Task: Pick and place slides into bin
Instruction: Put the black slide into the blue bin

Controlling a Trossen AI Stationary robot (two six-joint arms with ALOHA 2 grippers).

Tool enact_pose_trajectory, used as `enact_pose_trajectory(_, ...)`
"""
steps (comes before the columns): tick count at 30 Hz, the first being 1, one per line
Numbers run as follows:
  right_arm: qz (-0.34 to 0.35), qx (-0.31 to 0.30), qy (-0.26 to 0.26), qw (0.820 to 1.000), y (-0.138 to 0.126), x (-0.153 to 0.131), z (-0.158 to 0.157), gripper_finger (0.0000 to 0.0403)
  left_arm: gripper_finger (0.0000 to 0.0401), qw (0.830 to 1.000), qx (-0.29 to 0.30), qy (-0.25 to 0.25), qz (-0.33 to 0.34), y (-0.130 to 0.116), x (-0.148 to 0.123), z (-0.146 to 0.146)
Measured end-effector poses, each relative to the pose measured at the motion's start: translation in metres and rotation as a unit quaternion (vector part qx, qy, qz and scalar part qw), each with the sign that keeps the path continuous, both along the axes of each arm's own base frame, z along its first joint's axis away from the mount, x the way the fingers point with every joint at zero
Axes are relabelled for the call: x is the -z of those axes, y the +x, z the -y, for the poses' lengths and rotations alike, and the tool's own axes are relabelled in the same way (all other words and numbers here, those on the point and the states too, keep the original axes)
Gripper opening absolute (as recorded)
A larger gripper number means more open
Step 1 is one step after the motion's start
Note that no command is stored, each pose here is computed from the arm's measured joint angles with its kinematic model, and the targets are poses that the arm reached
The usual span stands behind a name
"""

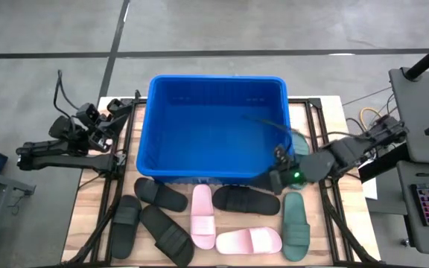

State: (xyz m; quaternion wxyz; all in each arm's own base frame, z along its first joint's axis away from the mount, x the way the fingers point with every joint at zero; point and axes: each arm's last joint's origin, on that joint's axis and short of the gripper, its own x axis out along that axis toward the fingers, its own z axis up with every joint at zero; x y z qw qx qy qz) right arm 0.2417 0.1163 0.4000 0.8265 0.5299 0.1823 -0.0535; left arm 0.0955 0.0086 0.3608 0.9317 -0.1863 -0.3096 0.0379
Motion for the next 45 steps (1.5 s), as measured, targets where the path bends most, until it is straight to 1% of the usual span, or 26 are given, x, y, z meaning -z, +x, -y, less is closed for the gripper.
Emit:
enact_pose_trajectory(6,-0.012,0.027,0.002,1.0,0.014,0.008,-0.024,0.016,0.019,1.0,0.006,0.005,0.008,-0.004,-0.001,0.001)
enact_pose_trajectory(9,-0.03,0.034,-0.01,0.999,0.018,0.012,-0.033,0.016,0.019,1.0,0.009,0.007,0.011,-0.006,-0.001,0.001)
enact_pose_trajectory(12,-0.067,0.03,-0.036,0.997,0.019,0.017,-0.039,0.016,0.019,1.0,0.01,0.007,0.011,-0.006,-0.001,0.001)
enact_pose_trajectory(14,-0.095,0.033,-0.044,0.994,0.018,0.022,-0.041,0.016,0.019,1.0,0.011,0.008,0.01,-0.005,-0.001,0.001)
enact_pose_trajectory(18,-0.135,0.041,-0.041,0.989,0.019,0.032,-0.046,0.016,0.019,1.0,0.011,0.008,0.006,-0.004,0.0,0.001)
enact_pose_trajectory(21,-0.14,0.043,-0.037,0.988,0.02,0.034,-0.047,0.016,0.019,1.0,0.01,0.008,0.004,-0.003,0.0,0.001)
enact_pose_trajectory(25,-0.15,0.043,-0.044,0.987,0.023,0.04,-0.049,0.016,0.019,1.0,0.01,0.008,0.003,-0.003,0.001,0.001)
enact_pose_trajectory(33,-0.193,0.052,-0.056,0.978,0.03,0.059,-0.055,0.016,0.019,1.0,0.015,0.011,0.002,-0.002,0.001,0.001)
enact_pose_trajectory(40,-0.211,0.055,-0.064,0.974,0.038,0.073,-0.061,0.016,0.019,1.0,0.015,0.011,0.002,-0.002,0.001,0.001)
enact_pose_trajectory(45,-0.228,0.045,-0.068,0.97,0.041,0.082,-0.066,0.016,0.019,1.0,0.014,0.011,0.002,-0.002,0.001,0.001)
